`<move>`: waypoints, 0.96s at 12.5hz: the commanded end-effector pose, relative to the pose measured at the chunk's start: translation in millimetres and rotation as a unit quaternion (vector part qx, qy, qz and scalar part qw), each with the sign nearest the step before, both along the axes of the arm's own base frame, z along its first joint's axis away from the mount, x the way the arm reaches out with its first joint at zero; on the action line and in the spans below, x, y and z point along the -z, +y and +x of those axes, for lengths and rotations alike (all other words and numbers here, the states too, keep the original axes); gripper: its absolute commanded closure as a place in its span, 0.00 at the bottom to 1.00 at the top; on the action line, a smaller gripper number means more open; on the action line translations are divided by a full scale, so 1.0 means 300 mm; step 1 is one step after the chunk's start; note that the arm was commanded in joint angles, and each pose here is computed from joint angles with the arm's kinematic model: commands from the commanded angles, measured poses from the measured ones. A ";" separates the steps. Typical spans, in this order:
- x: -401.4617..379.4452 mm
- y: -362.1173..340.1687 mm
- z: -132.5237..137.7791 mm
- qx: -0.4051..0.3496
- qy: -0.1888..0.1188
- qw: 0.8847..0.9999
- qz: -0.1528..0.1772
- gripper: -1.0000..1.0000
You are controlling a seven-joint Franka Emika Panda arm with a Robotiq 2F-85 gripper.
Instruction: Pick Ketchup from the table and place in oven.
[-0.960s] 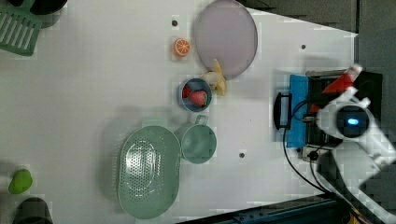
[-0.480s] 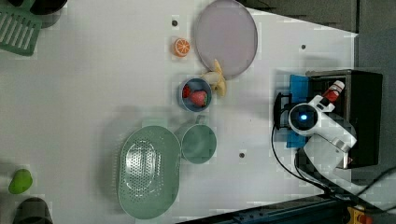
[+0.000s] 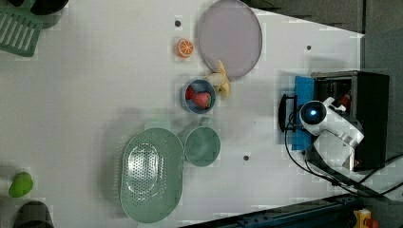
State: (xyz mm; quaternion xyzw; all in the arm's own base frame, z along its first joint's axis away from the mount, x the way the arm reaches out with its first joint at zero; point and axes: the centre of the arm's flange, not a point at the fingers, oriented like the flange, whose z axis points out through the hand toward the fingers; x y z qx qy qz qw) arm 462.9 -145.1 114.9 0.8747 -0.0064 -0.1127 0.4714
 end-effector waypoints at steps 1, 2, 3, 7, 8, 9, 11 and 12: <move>-0.024 -0.091 0.088 0.036 -0.076 0.996 -0.028 0.40; -0.006 -0.100 0.093 0.038 -0.083 0.995 -0.033 0.40; 0.003 -0.097 0.099 0.037 -0.088 0.995 -0.033 0.37; -0.007 -0.062 0.118 0.032 -0.103 0.994 -0.025 0.00; -0.028 -0.037 0.137 0.027 -0.111 0.993 -0.022 0.00; -0.056 -0.012 0.152 0.021 -0.118 0.993 -0.023 0.00; -0.119 0.063 0.189 0.004 -0.136 0.991 -0.014 0.00; -0.164 0.103 0.210 0.002 -0.151 0.989 -0.006 0.00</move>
